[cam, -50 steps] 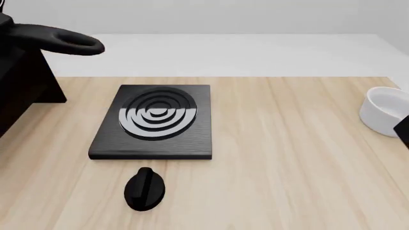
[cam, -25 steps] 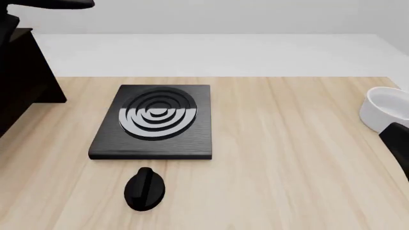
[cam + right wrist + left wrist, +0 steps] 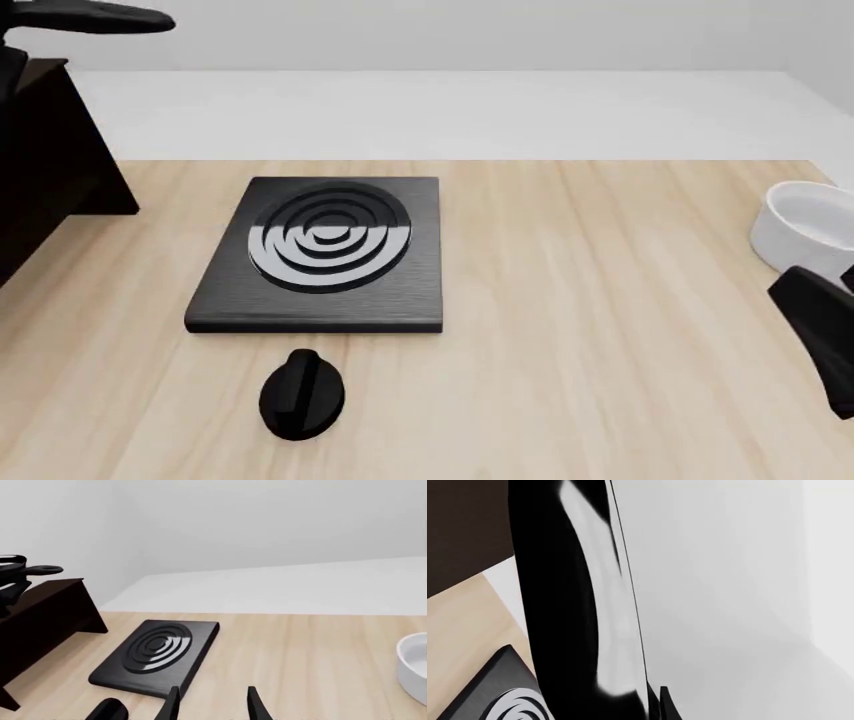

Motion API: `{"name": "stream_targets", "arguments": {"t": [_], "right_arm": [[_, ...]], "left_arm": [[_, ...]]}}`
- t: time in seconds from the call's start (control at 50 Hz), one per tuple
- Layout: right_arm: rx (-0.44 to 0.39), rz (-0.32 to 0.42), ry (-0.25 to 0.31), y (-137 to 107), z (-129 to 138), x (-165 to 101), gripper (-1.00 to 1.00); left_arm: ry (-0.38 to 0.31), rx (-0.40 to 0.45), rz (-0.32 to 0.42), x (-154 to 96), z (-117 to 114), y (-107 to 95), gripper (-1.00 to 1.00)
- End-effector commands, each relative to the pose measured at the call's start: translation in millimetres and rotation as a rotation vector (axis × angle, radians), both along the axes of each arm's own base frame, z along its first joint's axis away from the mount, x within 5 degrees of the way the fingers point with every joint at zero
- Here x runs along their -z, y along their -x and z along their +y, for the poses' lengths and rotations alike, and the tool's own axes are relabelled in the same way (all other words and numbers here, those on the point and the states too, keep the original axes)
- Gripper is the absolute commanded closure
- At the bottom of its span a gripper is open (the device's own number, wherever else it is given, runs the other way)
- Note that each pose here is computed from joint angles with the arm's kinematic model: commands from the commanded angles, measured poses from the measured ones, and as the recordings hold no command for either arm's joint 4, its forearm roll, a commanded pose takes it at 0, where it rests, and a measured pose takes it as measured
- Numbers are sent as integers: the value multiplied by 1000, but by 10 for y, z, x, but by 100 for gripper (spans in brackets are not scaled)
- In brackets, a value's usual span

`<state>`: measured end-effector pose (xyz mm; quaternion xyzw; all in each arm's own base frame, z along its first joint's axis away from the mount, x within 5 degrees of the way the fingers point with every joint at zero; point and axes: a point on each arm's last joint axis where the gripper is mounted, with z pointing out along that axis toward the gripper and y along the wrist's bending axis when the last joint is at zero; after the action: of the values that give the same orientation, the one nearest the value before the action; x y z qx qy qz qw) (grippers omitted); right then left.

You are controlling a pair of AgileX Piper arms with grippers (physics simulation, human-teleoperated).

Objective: Put the frying pan on the cabinet shelf.

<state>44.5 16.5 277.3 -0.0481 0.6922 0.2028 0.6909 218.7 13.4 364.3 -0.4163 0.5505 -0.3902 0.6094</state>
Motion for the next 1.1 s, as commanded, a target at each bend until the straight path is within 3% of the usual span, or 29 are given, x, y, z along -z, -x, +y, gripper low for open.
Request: {"name": "stream_targets", "arguments": {"t": [0.02, 0.18, 0.48, 1.1], "right_arm": [[14, -4, 19, -9, -4, 35, -100], [9, -8, 24, -42, 11, 26, -100], [9, 2, 27, -53, 15, 59, -100], [10, 12, 38, -88, 27, 90, -100]], "left_arm": [[-138, -41, -9, 4, 118, -81, 100], [-102, -91, -12, 74, 244, -110, 100], [-129, -144, 11, 58, 387, -197, 100], [-53, -238, 52, 623, 660, -254, 100]]}}
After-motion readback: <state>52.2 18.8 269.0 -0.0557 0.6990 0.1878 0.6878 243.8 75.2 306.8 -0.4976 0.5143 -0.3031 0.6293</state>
